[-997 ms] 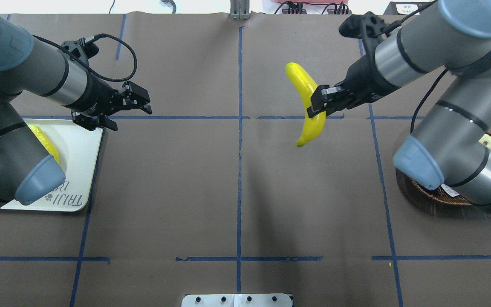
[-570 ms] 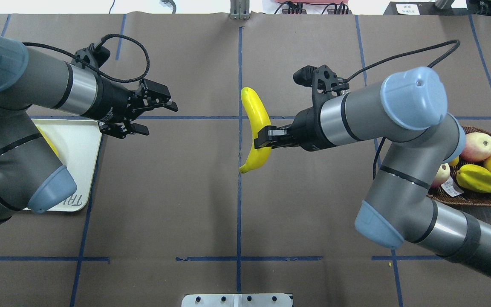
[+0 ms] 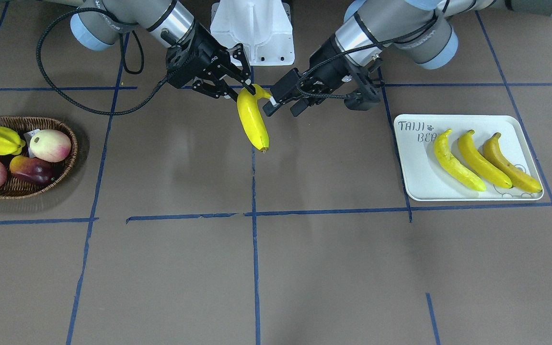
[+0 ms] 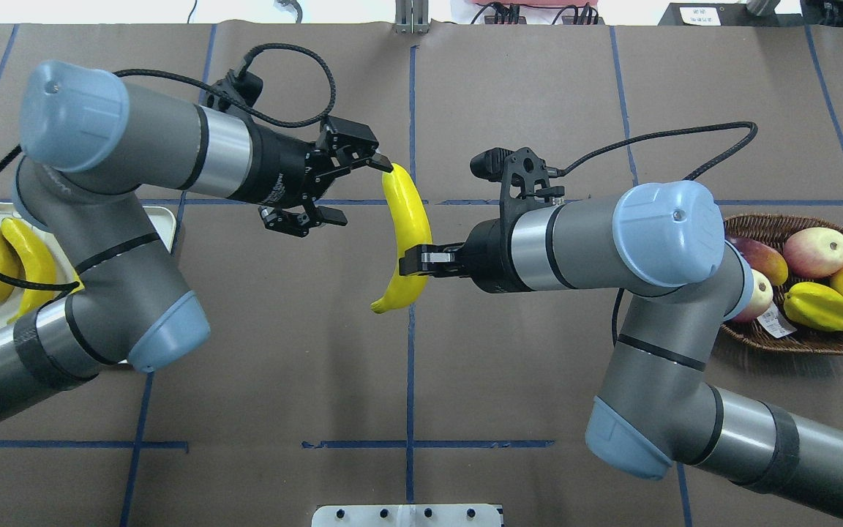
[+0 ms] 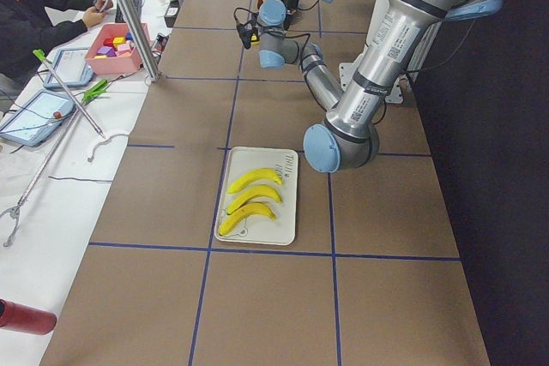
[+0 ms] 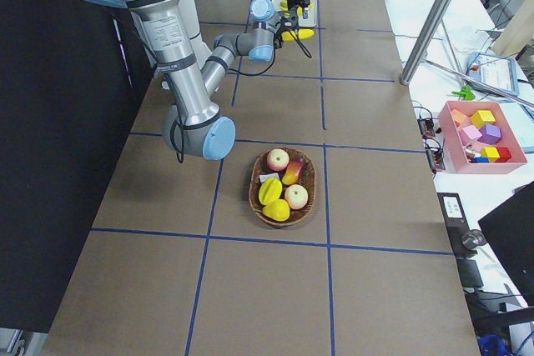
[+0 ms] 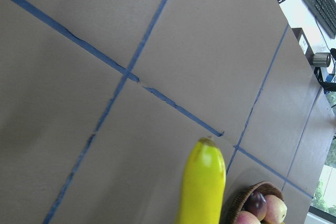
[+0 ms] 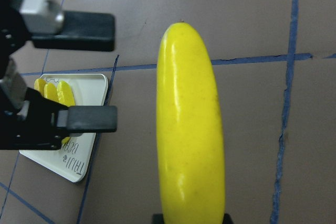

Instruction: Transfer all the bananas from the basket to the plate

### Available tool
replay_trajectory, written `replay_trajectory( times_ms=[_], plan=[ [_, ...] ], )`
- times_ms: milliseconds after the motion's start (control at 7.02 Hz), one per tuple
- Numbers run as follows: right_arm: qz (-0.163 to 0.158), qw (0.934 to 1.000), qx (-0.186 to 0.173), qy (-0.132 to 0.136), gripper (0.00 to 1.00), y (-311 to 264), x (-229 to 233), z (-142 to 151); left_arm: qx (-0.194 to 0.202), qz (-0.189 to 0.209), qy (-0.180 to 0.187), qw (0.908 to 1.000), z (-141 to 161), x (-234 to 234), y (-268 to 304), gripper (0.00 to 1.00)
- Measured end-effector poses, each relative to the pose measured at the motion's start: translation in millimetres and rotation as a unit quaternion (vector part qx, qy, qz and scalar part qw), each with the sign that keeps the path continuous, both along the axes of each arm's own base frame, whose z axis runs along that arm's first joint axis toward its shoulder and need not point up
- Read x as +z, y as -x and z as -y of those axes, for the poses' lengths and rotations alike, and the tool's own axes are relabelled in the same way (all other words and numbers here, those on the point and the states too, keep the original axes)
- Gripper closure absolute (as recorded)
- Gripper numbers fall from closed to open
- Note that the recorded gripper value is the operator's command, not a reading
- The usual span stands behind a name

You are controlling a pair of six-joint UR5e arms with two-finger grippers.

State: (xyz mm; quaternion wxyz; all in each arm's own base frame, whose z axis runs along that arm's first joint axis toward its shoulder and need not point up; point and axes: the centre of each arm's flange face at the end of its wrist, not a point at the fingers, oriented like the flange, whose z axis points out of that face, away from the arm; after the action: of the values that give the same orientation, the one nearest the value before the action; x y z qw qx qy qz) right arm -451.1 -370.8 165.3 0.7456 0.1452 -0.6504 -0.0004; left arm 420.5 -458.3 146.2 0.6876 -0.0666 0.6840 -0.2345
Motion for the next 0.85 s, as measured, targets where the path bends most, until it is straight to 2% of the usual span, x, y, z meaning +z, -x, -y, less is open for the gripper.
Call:
replay_trajectory(
  times_ms=[285,427,570,712,855],
  plan=[
    [0.004,1.0,0.001,-0.002,0.99,-1.5,-3.7,-2.0,-0.005,0.004,0.004,1.0,11.6,-10.0,-24.3,0.04],
    [0.006,1.0,0.001,-0.003,0.99,-2.5,-5.2,-2.8,-0.005,0.005,0.006,1.0,15.0,-12.5,-31.2,0.19],
    [0.007,1.0,0.001,-0.003,0.99,-3.5,-6.3,-3.3,-0.003,0.007,0.007,1.0,15.8,-13.3,-36.3,0.82],
    [0.008,1.0,0.001,-0.004,0.99,-4.5,-7.3,-3.8,-0.001,0.008,0.007,0.9999,15.2,-13.2,-39.7,1.0],
    [0.008,1.0,0.002,-0.004,0.95,-4.9,-7.3,-3.8,0.0,0.009,0.006,0.9999,14.3,-12.3,-41.3,1.0]
  ],
)
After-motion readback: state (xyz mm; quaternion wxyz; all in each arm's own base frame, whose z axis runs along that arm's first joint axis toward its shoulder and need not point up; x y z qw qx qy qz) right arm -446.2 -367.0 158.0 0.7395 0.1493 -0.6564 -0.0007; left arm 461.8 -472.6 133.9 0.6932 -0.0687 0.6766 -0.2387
